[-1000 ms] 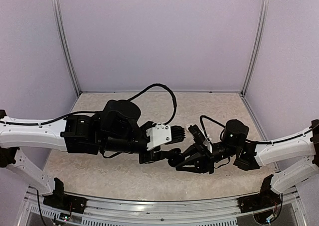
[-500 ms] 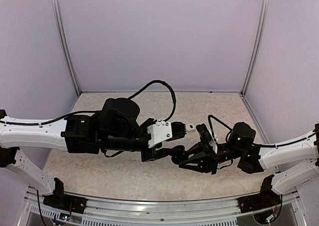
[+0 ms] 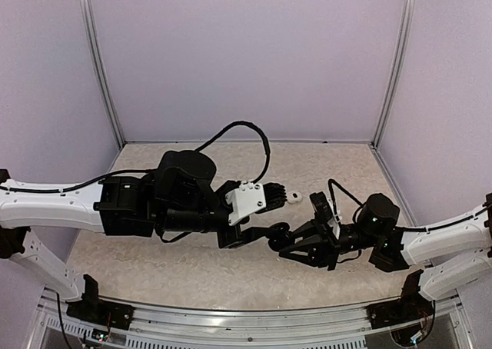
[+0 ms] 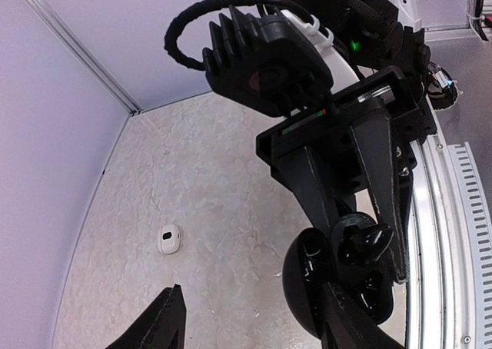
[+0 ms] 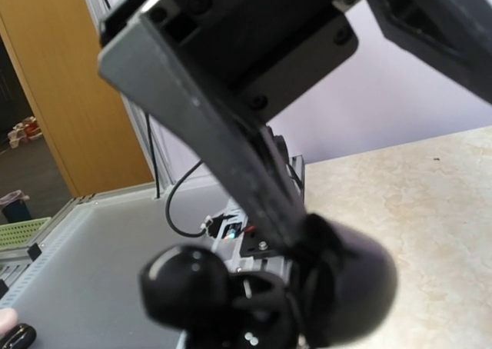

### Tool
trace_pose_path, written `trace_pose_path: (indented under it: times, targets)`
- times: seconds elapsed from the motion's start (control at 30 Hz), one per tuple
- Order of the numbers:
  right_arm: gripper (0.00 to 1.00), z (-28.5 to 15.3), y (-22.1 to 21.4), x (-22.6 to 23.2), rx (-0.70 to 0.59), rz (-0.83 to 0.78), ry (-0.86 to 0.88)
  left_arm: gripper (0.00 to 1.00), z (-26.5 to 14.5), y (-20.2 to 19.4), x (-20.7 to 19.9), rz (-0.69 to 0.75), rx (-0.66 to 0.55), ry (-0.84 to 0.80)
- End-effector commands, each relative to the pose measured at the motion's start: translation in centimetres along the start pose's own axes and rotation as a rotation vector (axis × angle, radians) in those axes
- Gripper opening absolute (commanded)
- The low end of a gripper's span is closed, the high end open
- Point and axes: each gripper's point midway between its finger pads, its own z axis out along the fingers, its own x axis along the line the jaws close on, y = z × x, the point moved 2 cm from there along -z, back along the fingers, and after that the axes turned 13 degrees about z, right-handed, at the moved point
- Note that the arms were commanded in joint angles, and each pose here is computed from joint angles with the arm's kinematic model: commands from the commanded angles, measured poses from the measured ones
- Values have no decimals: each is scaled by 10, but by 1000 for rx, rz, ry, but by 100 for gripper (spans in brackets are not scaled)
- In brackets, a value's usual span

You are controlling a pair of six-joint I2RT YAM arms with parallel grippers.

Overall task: Insert the wireless bluetooth earbuds into the charging case
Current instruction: Adjust the right earbud in the right side groove of the charging case.

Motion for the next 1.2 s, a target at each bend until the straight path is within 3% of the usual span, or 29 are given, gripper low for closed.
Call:
trace_pose_path:
  times: [0.0, 0.3, 1.17]
  targets:
    - [0, -4, 18, 31, -63, -117, 123, 60, -11, -17, 2, 3, 28, 3]
    - [0, -2, 20, 22, -62, -112, 66, 65, -30, 9, -4, -18, -137, -60]
    - [0, 4, 24, -4, -51, -127, -104, 68, -1, 35, 6, -178, -209, -76]
